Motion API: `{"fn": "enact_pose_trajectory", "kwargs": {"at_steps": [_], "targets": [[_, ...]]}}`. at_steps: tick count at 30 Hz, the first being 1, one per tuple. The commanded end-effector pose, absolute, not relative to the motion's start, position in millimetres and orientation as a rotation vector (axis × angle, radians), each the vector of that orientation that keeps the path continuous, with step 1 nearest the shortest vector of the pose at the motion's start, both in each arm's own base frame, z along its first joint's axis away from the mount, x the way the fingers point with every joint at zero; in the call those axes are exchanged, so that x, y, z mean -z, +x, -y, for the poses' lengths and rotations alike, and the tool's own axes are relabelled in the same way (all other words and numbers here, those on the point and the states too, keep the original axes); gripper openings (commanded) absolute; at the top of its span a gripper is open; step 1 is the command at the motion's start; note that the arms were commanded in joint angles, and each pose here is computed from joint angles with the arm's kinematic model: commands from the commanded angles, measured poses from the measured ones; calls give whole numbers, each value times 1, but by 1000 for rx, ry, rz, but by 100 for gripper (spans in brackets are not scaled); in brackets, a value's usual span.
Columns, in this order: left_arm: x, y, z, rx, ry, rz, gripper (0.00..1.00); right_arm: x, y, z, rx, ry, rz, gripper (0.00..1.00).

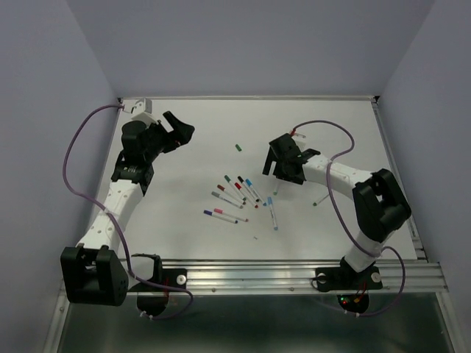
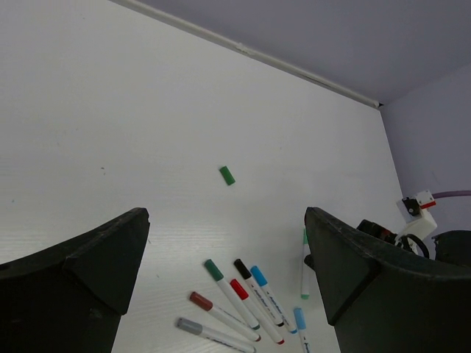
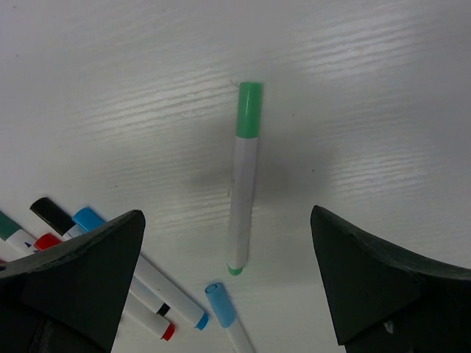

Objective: Open the pen caps

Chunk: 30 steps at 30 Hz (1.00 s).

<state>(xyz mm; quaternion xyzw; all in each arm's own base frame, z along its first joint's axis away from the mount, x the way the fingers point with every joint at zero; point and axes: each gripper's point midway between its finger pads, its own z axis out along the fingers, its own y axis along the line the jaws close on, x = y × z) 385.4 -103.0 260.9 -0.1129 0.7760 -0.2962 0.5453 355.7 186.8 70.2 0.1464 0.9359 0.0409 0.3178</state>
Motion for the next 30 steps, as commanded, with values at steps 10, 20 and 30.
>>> {"fn": "enact_pose_trajectory", "kwargs": {"at_steps": [10, 20, 30], "targets": [[-259, 388, 80, 572, -336, -1839, 99, -22, 352, -187, 98, 395, -2562, 81], [-266, 384, 80, 572, -331, -1821, 99, 11, 336, -185, 92, 340, -2630, 33], [-257, 384, 95, 659, -348, -1893, 99, -1, 352, -190, 43, 22, -2552, 1]]}}
